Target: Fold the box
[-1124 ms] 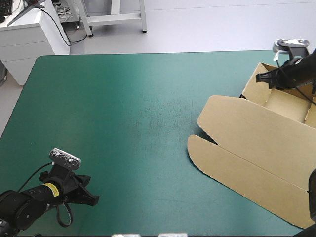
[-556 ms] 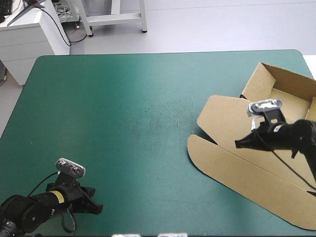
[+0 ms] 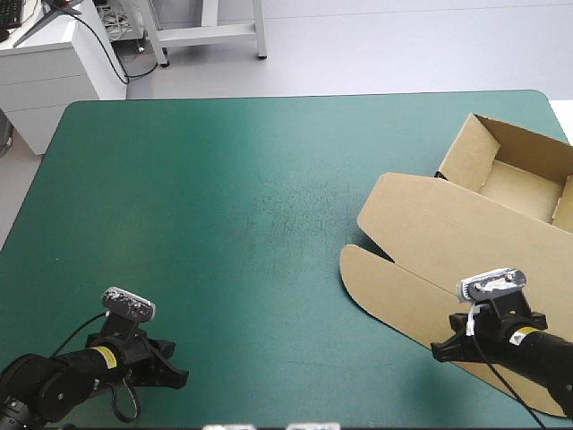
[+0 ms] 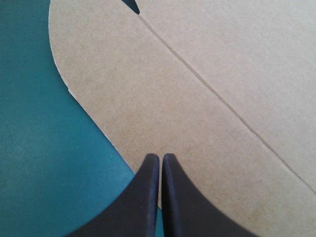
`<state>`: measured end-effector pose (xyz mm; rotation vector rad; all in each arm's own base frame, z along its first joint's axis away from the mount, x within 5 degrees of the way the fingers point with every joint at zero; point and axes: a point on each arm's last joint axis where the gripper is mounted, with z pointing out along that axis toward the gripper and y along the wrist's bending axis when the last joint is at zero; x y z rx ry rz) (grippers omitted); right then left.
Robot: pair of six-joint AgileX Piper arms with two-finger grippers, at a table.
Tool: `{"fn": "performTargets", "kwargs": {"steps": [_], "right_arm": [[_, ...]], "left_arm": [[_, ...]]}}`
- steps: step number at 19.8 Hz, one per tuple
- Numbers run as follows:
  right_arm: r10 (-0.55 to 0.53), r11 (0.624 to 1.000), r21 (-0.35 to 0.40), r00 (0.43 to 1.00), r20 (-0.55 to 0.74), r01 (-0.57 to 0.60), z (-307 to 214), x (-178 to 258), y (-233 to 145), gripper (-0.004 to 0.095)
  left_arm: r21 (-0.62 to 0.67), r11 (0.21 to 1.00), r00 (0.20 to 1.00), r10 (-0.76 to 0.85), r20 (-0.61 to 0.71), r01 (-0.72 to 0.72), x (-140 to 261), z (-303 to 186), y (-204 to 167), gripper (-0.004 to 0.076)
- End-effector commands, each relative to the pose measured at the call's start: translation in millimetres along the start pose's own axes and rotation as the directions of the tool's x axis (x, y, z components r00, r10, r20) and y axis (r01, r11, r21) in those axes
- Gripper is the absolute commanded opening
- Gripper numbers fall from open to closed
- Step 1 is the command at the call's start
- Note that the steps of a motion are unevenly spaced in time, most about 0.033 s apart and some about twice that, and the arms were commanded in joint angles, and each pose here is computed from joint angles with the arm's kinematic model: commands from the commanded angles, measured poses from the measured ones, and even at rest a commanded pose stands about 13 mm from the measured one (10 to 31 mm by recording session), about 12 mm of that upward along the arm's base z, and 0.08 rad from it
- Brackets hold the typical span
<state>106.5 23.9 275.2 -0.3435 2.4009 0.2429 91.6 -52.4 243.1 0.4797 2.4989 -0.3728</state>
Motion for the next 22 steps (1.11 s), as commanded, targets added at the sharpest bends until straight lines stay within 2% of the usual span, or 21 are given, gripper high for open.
{"fn": "performTargets", "kwargs": {"steps": [1, 5, 22], "right_arm": [[-0.007, 1.0, 0.003, 0.998, 0.056, 0.007, -5, 0, 2, 0.0], [0.002, 1.0, -0.001, 0.999, 0.048, -0.002, -1, 11, 3, 0.0], [0.005, 1.0, 0.002, 0.998, 0.065, -0.006, -3, 12, 4, 0.0]], "left_arm": [[0.022, 1.0, 0.997, -0.013, 0.071, 0.012, -10, -5, -3, -0.0008], [0.022, 1.0, 0.997, -0.01, 0.071, 0.009, -10, -5, -3, -0.0008], [0.022, 1.0, 0.997, -0.01, 0.071, 0.009, -10, -5, -3, -0.0008]]}}
